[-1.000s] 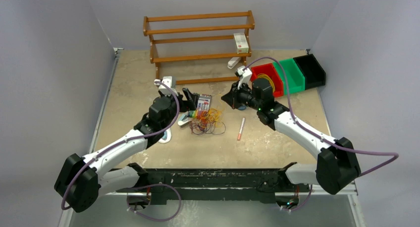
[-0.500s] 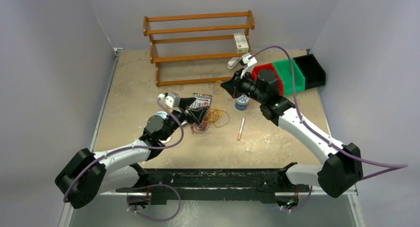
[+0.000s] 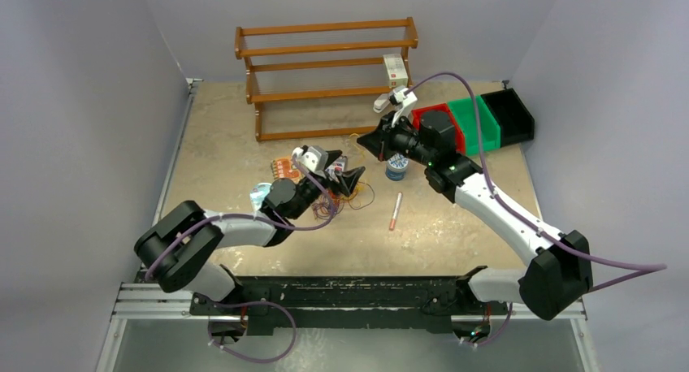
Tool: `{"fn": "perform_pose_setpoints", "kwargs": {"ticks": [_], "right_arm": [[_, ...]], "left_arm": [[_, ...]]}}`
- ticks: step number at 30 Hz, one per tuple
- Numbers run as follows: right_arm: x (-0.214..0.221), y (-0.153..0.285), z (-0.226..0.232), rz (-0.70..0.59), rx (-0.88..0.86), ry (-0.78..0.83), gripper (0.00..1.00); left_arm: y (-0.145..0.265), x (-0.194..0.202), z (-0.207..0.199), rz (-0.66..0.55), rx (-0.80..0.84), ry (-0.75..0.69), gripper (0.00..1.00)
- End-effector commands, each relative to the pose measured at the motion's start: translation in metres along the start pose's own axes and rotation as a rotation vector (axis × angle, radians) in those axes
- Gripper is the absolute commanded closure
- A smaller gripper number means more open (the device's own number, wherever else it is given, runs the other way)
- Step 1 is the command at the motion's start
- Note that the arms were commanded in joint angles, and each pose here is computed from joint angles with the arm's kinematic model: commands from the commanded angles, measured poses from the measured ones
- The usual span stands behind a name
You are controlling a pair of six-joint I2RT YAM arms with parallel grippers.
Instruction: Untangle the cables
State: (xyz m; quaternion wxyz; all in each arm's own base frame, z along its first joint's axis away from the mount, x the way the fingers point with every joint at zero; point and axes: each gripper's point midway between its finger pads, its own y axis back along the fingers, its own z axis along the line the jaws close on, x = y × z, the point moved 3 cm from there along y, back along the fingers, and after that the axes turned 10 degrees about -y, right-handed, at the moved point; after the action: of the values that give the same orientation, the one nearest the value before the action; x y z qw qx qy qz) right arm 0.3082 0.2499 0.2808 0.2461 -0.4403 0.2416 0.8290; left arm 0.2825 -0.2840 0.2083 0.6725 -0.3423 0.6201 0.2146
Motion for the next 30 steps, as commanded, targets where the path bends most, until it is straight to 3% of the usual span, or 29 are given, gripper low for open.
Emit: {"fn": "perform_pose_setpoints", "kwargs": {"ticks": [1, 8, 18, 30], "right_arm": [[-0.025, 0.006, 0.027, -0.046, -0.094, 0.022, 1.00], [-0.038, 0.014, 0.038, -0.073, -0.119, 0.032, 1.00], [-0.072, 0.036, 0.064, -0.159, -0.160, 0.069, 1.00], [-0.145, 0.075, 0.099, -0.389, -0.158, 0.167, 1.00]], "left_arm": [[-0.023, -0.036, 0.001, -0.164, -0.005, -0.031, 0.20], [-0.037, -0.003, 0.003, -0.132, -0.028, 0.002, 0.25], [-0.034, 0.045, -0.011, -0.042, 0.049, 0.059, 0.49], [0.000, 0.086, -0.015, 0.100, 0.067, 0.074, 0.58]]}}
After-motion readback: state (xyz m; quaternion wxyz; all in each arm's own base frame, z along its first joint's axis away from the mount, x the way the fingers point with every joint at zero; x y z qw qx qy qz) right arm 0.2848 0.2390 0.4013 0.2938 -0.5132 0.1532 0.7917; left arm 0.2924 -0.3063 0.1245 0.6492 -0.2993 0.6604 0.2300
